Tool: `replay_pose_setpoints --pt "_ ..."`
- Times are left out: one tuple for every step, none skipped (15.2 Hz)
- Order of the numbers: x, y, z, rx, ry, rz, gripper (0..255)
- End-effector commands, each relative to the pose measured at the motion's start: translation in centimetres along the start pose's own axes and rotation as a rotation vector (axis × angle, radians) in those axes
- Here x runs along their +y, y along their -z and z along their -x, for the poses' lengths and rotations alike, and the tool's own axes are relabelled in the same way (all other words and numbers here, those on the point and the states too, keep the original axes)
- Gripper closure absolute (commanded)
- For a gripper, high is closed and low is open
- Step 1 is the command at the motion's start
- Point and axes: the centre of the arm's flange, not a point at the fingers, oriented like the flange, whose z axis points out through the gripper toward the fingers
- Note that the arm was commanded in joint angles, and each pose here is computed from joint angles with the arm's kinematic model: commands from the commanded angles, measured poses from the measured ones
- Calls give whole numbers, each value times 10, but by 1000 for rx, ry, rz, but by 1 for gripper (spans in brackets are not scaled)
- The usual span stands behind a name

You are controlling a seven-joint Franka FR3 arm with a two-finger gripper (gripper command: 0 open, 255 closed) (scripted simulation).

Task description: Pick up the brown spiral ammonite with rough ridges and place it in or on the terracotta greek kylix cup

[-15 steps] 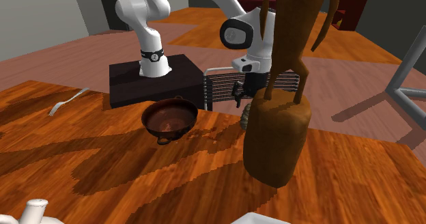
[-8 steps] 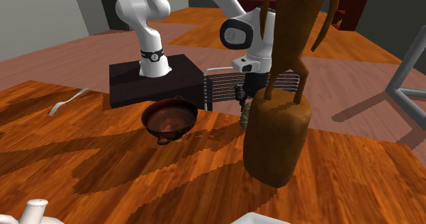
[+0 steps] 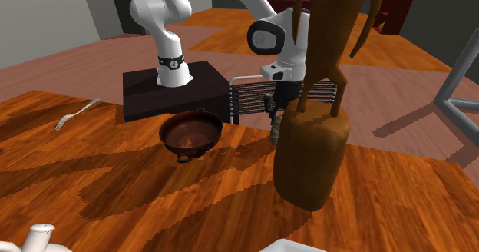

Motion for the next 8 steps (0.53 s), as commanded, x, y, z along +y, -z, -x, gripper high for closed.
replay_pose_setpoints --pt "0 8 -1 0 0 0 255" --pt "0 13 -1 0 0 0 255" --pt "0 19 -1 0 0 0 255" --pt "0 24 -2 0 0 0 255" --pt "1 29 -2 0 0 0 255" --pt "1 34 -3 0 0 0 255" --pt "1 40 -3 0 0 0 255" --pt "1 45 -3 0 0 0 255"
